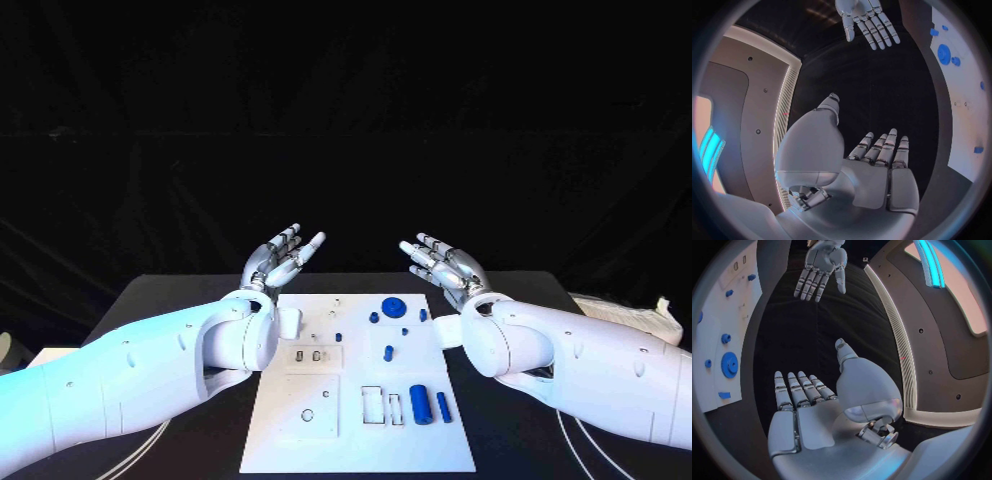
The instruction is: Assemble the parts on the task board
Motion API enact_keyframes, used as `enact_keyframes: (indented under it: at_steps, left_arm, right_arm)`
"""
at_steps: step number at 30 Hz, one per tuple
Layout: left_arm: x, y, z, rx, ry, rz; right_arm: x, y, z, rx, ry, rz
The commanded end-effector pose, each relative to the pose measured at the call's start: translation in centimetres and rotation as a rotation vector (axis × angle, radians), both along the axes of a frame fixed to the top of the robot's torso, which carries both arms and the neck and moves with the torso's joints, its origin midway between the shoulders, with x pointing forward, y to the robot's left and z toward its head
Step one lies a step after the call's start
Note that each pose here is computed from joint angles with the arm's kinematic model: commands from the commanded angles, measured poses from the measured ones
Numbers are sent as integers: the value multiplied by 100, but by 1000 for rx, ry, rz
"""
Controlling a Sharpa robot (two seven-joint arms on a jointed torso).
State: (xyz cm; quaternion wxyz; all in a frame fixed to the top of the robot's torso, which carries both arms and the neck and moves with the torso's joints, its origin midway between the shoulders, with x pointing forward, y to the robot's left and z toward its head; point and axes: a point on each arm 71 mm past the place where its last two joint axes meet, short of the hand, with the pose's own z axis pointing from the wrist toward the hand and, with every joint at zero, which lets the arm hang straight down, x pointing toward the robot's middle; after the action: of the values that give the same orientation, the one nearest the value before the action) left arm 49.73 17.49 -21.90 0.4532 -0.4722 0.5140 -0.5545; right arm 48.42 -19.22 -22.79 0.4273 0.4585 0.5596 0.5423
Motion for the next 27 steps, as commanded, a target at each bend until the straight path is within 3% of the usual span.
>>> enact_keyframes:
  at_steps: [1, 6, 7, 18, 22, 27]
  left_arm:
    - [-1, -54, 28, -46, -21, -68]
    - [-1, -54, 28, -46, -21, -68]
    - [-5, 115, 30, -42, -24, -55]
    - [-96, 244, 99, -59, -36, -79]
    - [-154, 295, 149, -67, -38, -92]
    - [-230, 339, 217, -79, -33, -117]
  right_arm:
    - [-15, 119, -18, -18, 26, 194]
    - [-4, 127, -24, -25, 34, 226]
    - [98, -35, 42, -182, -127, 170]
    - [161, -119, 131, -342, -257, 162]
    - [182, -133, 209, -403, -305, 175]
    - [230, -162, 358, -534, -408, 210]
